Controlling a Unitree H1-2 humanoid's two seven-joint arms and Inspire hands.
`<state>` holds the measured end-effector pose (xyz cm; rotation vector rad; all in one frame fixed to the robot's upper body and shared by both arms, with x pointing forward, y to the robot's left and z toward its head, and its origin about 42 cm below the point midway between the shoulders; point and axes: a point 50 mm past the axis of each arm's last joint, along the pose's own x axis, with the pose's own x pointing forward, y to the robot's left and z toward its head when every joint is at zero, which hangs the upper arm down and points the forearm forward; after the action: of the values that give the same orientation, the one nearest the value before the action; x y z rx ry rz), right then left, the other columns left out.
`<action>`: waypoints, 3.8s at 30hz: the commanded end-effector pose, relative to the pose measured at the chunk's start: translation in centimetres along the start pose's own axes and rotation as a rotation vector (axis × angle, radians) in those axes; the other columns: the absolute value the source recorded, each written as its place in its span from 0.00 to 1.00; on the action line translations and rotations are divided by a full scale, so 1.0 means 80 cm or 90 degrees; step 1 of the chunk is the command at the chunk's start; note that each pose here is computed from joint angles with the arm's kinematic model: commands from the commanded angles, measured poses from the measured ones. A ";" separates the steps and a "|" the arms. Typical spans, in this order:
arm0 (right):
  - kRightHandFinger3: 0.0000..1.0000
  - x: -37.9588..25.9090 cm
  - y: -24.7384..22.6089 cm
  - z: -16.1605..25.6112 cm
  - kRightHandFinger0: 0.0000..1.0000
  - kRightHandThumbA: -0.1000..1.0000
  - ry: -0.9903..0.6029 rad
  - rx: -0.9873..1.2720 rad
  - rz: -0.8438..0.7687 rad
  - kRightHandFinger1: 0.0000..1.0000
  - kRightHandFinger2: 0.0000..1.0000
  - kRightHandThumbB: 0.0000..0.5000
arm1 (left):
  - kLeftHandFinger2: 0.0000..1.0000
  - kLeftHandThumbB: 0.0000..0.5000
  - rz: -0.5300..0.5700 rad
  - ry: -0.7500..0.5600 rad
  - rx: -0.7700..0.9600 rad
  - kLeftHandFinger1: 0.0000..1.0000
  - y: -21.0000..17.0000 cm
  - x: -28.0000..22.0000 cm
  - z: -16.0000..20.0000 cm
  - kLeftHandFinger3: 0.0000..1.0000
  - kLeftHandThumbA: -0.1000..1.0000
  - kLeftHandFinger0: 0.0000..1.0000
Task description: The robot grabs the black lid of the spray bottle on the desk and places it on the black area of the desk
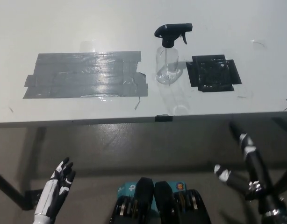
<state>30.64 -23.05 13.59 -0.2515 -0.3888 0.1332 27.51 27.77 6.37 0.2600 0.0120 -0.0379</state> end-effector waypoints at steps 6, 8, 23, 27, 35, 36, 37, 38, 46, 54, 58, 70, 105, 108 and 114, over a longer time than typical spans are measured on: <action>1.00 0.130 -0.060 0.163 1.00 0.73 -0.219 -0.095 0.001 1.00 1.00 0.74 | 1.00 0.28 0.000 -0.075 0.012 1.00 -0.018 0.014 0.032 1.00 0.88 1.00; 1.00 0.160 -0.063 0.183 1.00 0.75 -0.226 -0.128 0.032 1.00 1.00 0.69 | 1.00 0.28 -0.002 -0.054 0.016 1.00 -0.019 0.009 0.020 1.00 0.87 1.00; 1.00 0.416 -0.050 0.265 1.00 0.78 0.030 -0.268 0.312 1.00 1.00 0.90 | 1.00 0.32 -0.013 -0.029 0.031 1.00 -0.014 -0.002 0.005 1.00 0.86 1.00; 1.00 0.452 -0.031 0.282 1.00 0.93 0.088 -0.371 0.338 1.00 1.00 0.99 | 1.00 0.30 -0.022 -0.034 0.047 1.00 -0.014 -0.001 0.006 1.00 0.86 1.00; 1.00 0.498 -0.004 0.307 1.00 0.95 0.160 -0.501 0.369 1.00 1.00 0.94 | 1.00 0.34 -0.030 -0.053 0.078 1.00 -0.013 0.006 0.011 1.00 0.86 1.00; 1.00 0.505 0.000 0.309 1.00 0.96 0.164 -0.536 0.372 1.00 1.00 0.92 | 1.00 0.33 -0.031 -0.055 0.086 1.00 -0.013 0.006 0.011 1.00 0.87 1.00; 1.00 0.508 0.001 0.310 1.00 0.92 0.176 -0.537 0.368 1.00 1.00 0.91 | 1.00 0.33 -0.032 -0.056 0.089 1.00 -0.012 0.008 0.012 1.00 0.87 1.00; 1.00 0.511 0.003 0.311 1.00 0.90 0.190 -0.532 0.365 1.00 1.00 0.92 | 1.00 0.33 -0.034 -0.056 0.092 1.00 -0.011 0.008 0.013 1.00 0.88 1.00; 1.00 0.518 0.005 0.311 1.00 0.93 0.212 -0.604 0.395 1.00 1.00 0.90 | 1.00 0.35 -0.048 -0.075 0.116 1.00 -0.014 0.010 0.012 1.00 0.89 1.00; 1.00 0.518 0.013 0.303 1.00 0.98 0.241 -0.644 0.403 1.00 1.00 0.86 | 1.00 0.34 -0.076 -0.073 0.139 0.97 -0.016 0.012 0.012 1.00 0.72 0.91; 1.00 0.517 0.020 0.301 1.00 1.00 0.243 -0.646 0.398 1.00 1.00 0.87 | 0.94 0.28 -0.082 -0.073 0.151 0.88 -0.016 0.014 0.016 1.00 0.47 0.80; 1.00 0.511 0.025 0.278 1.00 1.00 0.236 -0.650 0.435 1.00 1.00 0.76 | 0.81 0.30 -0.090 -0.076 0.172 0.73 -0.015 0.017 0.020 1.00 0.31 0.65; 1.00 0.494 0.034 0.221 1.00 0.66 0.294 -0.497 0.376 1.00 1.00 0.87 | 0.80 0.32 -0.080 -0.094 0.180 0.69 -0.012 0.026 0.031 0.99 0.29 0.62; 1.00 0.490 0.034 0.216 1.00 0.76 0.328 -0.518 0.413 1.00 1.00 0.74 | 0.79 0.33 -0.078 -0.101 0.185 0.68 -0.011 0.027 0.032 0.99 0.28 0.61; 1.00 0.487 0.033 0.205 1.00 0.46 0.323 -0.507 0.399 1.00 1.00 0.54 | 0.80 0.33 -0.079 -0.102 0.188 0.69 -0.009 0.032 0.037 0.99 0.30 0.63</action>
<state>59.60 -10.22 38.98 -1.1727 0.2126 0.5470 29.34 25.72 7.54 0.5278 -0.0821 -0.1933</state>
